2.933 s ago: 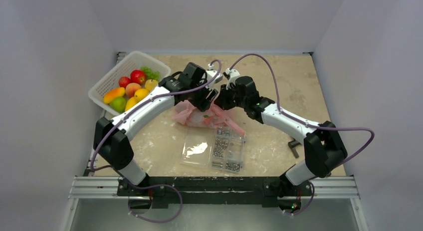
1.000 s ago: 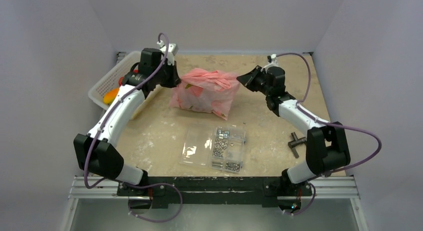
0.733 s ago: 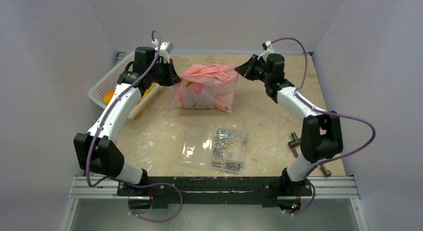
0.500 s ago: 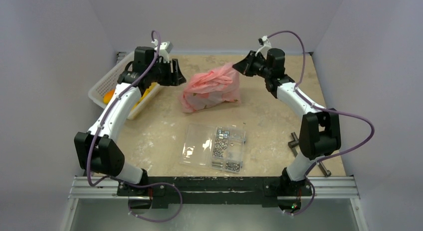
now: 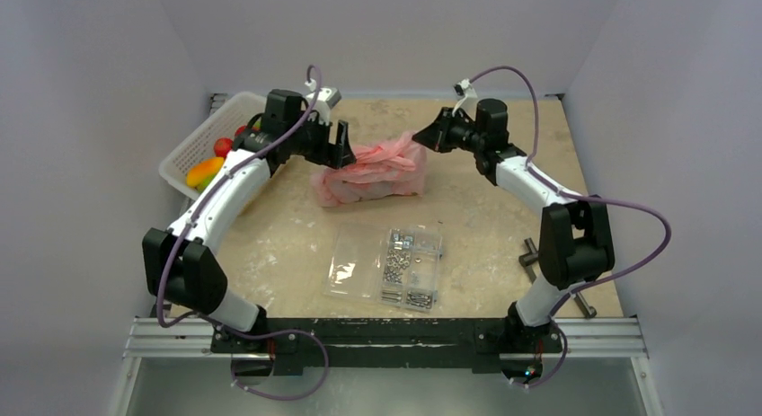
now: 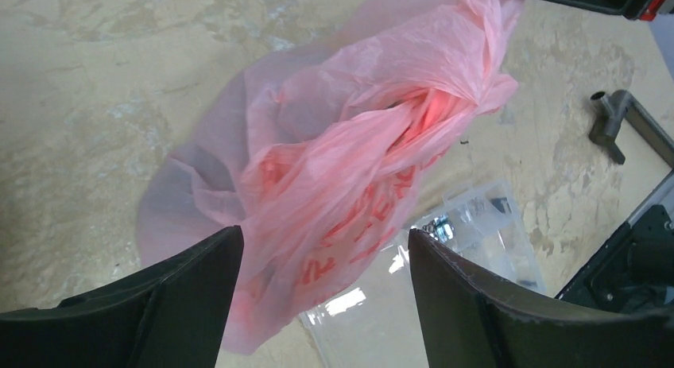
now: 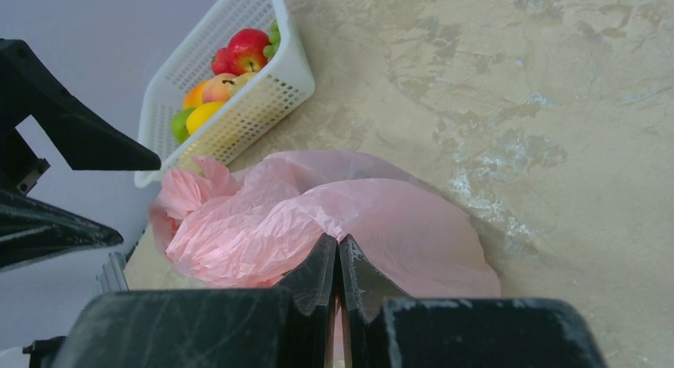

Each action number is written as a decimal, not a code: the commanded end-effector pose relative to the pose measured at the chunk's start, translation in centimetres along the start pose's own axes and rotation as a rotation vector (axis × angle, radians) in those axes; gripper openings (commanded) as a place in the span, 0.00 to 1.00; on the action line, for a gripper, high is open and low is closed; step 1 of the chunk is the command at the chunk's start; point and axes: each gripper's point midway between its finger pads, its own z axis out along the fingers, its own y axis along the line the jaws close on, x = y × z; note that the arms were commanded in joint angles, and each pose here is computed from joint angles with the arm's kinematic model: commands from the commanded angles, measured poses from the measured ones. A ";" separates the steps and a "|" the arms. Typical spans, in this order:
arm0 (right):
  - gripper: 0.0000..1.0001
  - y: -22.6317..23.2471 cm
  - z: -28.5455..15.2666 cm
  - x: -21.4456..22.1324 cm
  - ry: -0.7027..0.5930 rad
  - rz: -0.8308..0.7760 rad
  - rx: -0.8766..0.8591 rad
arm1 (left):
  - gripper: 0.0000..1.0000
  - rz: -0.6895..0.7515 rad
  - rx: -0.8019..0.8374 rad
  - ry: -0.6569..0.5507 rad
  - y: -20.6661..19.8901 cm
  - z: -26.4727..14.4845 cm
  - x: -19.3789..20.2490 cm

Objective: Take the fake fruits out of the plastic bag
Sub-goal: Untie the plastic bag at the center of the board.

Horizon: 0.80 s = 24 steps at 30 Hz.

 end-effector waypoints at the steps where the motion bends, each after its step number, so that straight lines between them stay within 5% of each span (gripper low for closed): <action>1: 0.00 2.5 -0.7 -1.0 -0.027 -0.063 -0.073 | 0.73 0.102 -0.026 0.022 -1.2 1.5 -0.1; 6: 0.00 2.3 -1.2 -0.7 -0.038 -0.079 -0.031 | 0.57 0.063 -0.122 0.112 1.1 3.5 1.2; 11: 0.00 0.4 -1.6 -1.4 -0.042 -0.050 0.148 | 0.20 0.063 -0.107 0.104 0.7 3.3 1.0; 15: 0.25 -0.4 -2.6 -1.3 -0.062 -0.063 0.330 | 0.01 0.059 -0.075 0.073 -0.3 2.6 0.3; 18: 0.49 0.2 -4.1 -1.3 -0.114 -0.039 0.390 | 0.00 0.057 -0.054 0.048 -0.9 2.1 0.0; 24: 0.60 5.4 -5.9 -0.9 -0.217 0.086 0.281 | 0.00 0.038 -0.012 0.035 -1.8 1.9 -0.3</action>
